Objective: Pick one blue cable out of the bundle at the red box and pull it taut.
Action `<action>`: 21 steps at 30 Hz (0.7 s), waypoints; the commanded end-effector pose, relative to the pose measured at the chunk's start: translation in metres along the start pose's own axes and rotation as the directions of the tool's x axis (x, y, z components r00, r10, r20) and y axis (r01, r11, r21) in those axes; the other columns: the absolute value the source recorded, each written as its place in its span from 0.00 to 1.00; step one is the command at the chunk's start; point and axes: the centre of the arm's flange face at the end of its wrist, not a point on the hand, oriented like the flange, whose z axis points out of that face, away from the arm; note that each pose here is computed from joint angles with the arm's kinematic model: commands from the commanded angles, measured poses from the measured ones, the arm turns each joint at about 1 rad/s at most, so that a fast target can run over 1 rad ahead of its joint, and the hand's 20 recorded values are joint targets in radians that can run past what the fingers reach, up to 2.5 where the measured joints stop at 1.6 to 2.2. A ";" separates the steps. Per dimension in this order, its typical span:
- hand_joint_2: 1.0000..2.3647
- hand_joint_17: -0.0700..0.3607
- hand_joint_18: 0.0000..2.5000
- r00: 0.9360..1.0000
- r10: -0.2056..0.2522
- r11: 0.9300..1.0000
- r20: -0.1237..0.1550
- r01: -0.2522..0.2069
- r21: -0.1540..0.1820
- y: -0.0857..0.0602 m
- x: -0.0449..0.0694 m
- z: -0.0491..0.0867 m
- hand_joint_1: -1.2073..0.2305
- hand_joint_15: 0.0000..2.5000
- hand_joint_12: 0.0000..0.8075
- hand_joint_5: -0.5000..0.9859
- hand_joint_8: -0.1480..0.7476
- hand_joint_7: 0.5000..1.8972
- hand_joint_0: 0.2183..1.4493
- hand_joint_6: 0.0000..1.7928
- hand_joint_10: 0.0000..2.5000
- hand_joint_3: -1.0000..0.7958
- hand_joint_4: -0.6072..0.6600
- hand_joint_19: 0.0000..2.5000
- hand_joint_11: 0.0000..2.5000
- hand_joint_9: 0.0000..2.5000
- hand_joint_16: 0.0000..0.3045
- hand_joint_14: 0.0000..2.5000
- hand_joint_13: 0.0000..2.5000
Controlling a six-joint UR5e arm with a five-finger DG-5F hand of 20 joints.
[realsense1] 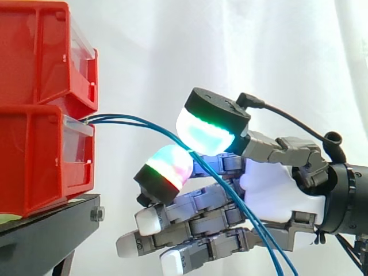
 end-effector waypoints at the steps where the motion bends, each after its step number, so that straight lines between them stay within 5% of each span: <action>1: 0.01 0.49 0.26 1.000 0.002 1.000 0.000 -0.002 0.000 0.000 0.000 0.000 0.28 0.08 0.50 0.24 0.59 0.38 0.34 0.49 0.00 0.43 0.63 0.17 0.23 0.30 0.20 0.00 0.19; 21: 0.01 0.48 0.25 1.000 0.001 1.000 0.000 -0.001 0.001 -0.001 0.000 0.000 0.15 0.07 0.50 0.21 0.56 0.32 0.46 0.51 0.01 0.34 0.59 0.15 0.23 0.26 0.20 0.00 0.17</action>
